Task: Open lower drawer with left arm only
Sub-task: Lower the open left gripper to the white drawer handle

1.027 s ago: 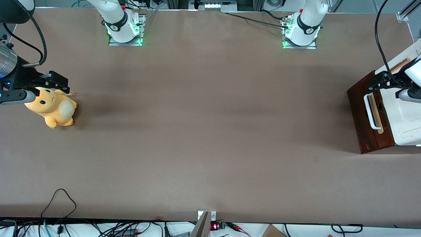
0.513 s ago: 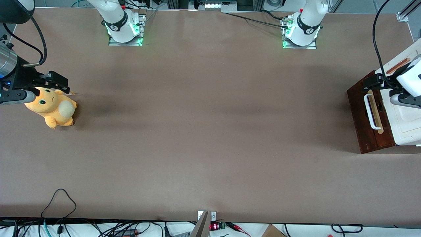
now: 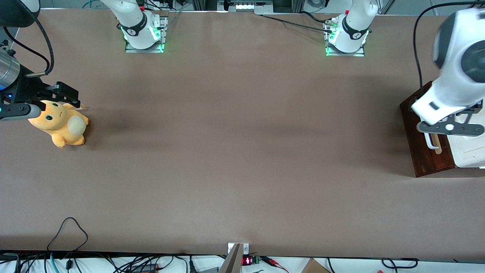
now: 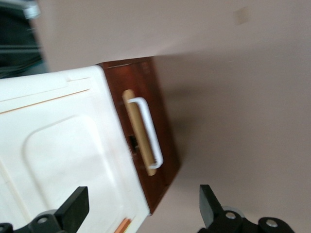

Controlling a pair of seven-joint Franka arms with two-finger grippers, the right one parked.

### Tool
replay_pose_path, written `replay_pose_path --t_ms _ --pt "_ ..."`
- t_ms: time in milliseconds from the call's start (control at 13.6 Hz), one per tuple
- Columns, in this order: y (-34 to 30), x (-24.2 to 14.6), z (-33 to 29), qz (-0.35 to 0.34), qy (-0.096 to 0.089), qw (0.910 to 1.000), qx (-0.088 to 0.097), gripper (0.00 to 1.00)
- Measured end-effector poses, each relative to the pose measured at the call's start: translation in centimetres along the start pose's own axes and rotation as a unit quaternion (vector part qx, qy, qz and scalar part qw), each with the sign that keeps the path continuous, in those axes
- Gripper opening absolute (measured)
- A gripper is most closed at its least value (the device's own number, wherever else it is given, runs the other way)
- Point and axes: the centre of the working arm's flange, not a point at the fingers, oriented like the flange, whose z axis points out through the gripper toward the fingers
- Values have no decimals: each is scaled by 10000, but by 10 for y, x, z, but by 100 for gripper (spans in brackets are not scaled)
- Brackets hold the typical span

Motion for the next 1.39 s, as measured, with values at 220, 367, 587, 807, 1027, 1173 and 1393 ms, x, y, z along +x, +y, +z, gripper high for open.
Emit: replay_pose_path --t_ms 220,367,587,807,1027,1173,1393 --pt "47 19 30 -493 -209 9935 1002 100" --pt "76 25 67 -816 -314 9831 1606 99" --pt "117 26 132 -1119 -340 9611 2502 96" --pt "151 14 191 -1281 -415 9434 3030 93" --pt "171 8 239 -1217 -441 9304 3429 87" --pt "170 13 248 -1109 -274 9206 3735 87" --pt "166 18 256 -998 -143 9098 4027 87"
